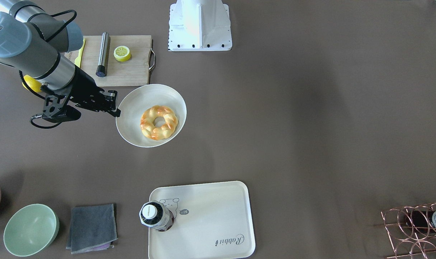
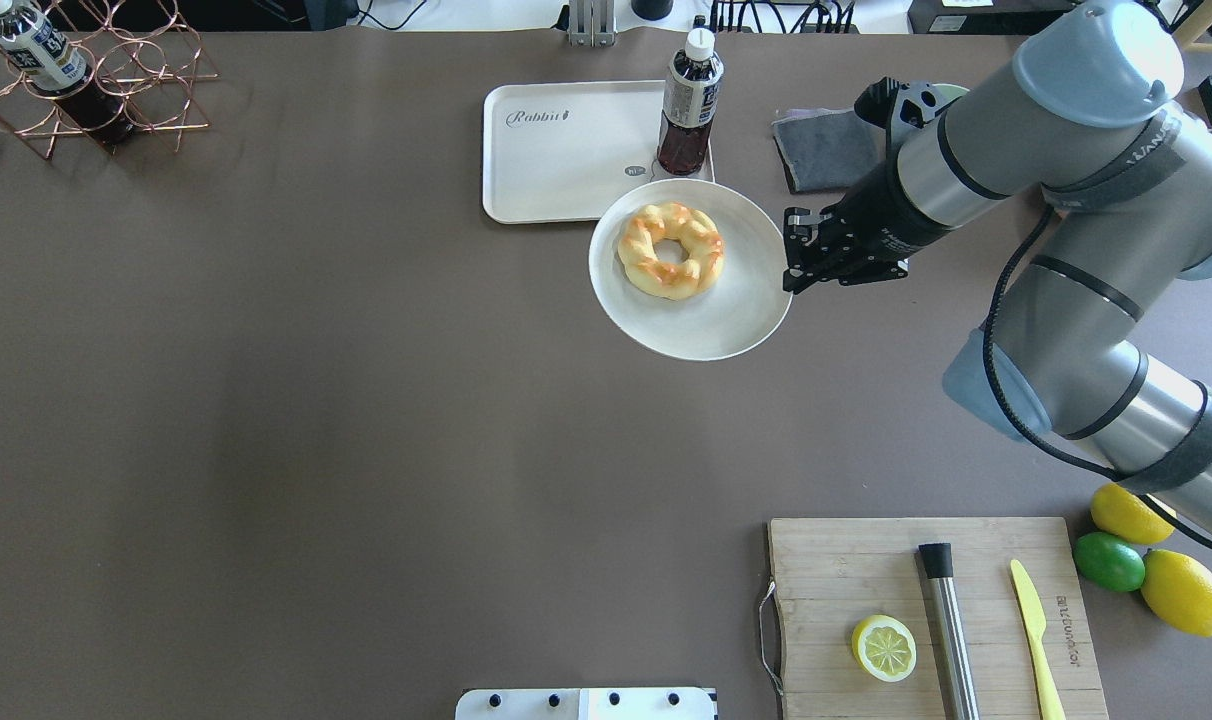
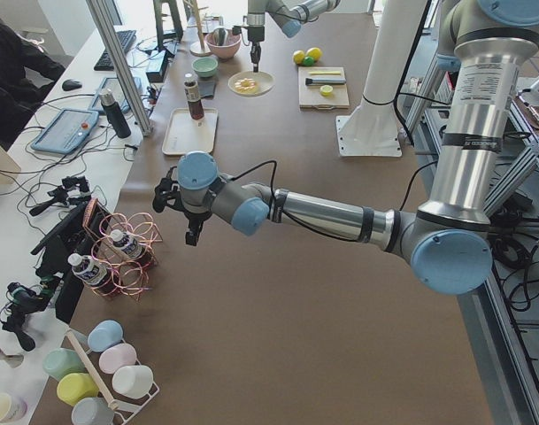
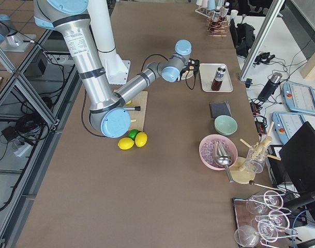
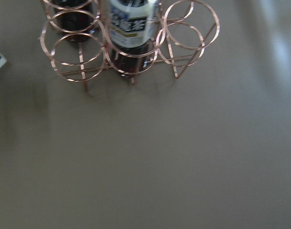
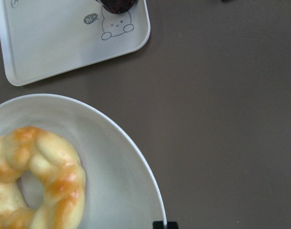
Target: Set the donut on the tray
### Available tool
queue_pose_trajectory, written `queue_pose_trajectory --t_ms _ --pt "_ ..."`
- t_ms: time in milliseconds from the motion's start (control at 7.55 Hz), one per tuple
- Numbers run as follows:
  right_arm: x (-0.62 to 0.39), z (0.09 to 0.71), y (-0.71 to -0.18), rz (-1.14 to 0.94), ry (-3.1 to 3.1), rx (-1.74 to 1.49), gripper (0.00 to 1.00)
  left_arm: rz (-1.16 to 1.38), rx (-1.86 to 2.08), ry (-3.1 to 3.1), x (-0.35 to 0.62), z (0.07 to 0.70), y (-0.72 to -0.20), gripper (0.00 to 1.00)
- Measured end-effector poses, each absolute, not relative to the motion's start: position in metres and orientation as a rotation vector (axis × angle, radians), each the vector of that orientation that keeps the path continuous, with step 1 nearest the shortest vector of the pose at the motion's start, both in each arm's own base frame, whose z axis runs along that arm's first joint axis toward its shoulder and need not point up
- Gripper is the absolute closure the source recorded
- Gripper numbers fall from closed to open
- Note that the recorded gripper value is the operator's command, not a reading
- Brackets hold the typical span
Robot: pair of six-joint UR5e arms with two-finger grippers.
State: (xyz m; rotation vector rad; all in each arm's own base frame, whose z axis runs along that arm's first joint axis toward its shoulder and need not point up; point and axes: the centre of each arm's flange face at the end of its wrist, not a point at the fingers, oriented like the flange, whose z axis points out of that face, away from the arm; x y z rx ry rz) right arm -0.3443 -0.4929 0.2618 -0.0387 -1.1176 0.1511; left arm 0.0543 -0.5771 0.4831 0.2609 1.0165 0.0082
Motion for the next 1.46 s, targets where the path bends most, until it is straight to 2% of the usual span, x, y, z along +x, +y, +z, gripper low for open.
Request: queue_pose_trajectory --t_ms 530,928,1193,1458 --pt "-0.391 0.179 -0.454 0.21 -1.066 -0.035 1.0 -0.082 0.17 1.16 0.203 0.353 -0.587 0.02" --pt "-0.405 0.161 -0.445 0.216 -1.06 -0.04 1.0 -0.173 0.118 1.249 0.285 0.264 -0.534 0.02" --pt "-0.407 0.162 -0.445 0.217 -1.055 -0.042 1.0 -0.221 0.11 1.285 0.341 0.223 -0.49 0.02" --pt "-0.411 0.164 -0.445 0.222 -1.041 -0.036 1.0 -0.255 0.092 1.31 0.363 0.194 -0.468 0.03"
